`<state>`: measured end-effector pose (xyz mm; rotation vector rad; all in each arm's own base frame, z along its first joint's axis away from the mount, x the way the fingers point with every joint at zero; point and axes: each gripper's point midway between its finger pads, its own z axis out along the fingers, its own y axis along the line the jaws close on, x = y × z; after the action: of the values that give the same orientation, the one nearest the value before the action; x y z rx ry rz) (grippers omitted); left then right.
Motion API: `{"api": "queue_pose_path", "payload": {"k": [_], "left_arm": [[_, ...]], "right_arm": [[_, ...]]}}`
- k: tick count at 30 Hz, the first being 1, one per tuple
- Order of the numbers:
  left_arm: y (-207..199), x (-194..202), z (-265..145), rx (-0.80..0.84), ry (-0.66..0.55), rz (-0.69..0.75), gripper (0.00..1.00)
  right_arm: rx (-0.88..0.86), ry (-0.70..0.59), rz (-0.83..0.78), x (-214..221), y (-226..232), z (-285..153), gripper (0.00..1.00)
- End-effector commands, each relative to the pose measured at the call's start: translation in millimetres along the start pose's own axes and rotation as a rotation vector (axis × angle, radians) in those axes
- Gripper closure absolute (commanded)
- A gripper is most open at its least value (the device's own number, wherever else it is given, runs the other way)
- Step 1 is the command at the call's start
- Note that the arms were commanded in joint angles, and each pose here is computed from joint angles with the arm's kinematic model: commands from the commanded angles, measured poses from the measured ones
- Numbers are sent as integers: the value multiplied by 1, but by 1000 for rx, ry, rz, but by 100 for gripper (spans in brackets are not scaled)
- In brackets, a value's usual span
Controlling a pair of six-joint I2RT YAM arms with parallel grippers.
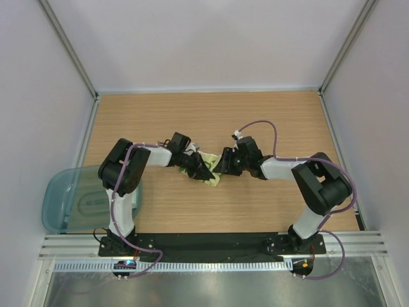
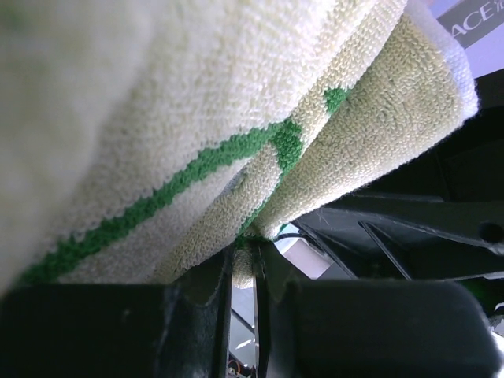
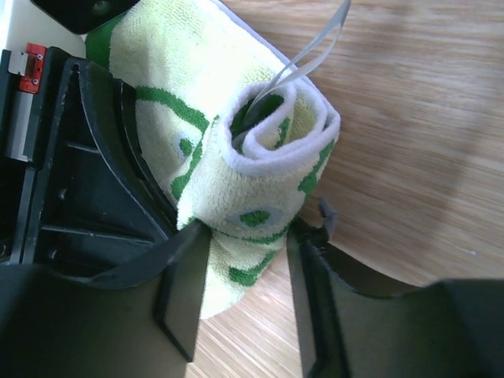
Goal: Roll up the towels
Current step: Roll the towel
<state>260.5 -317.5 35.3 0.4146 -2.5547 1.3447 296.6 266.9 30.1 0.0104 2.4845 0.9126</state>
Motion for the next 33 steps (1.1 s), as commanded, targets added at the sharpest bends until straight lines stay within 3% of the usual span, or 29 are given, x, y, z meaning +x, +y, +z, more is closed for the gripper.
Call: {"api": "queue_pose_path", "payload": {"k": [1, 4, 7, 10, 15, 21, 27, 28, 33], "left_arm": [[31, 10, 6, -81, 65, -168, 91], [25, 9, 3, -73, 50, -141, 84], [18, 9, -1, -67, 28, -119, 74], [19, 8, -6, -97, -1, -103, 66], [19, 8, -22, -207, -72, -18, 62], [-6, 2, -46, -360, -224, 188, 57], [-48, 15, -57, -463, -383, 521, 49], [-54, 12, -64, -496, -454, 569, 49], [-70, 29, -54, -569, -521, 788, 53]], "right_arm": [[-11, -30, -2, -2, 2, 9, 53], [-1, -24, 7, 1, -2, 11, 71], [15, -17, 15, 3, -5, 12, 81], [25, -12, 17, 3, -5, 10, 85], [76, 14, 20, 4, -8, 6, 87], [128, 61, 15, 6, -7, 0, 88], [162, 109, 20, 14, -7, 1, 88], [168, 115, 22, 16, -8, 1, 89], [197, 148, 37, 17, -8, -1, 90]]}}
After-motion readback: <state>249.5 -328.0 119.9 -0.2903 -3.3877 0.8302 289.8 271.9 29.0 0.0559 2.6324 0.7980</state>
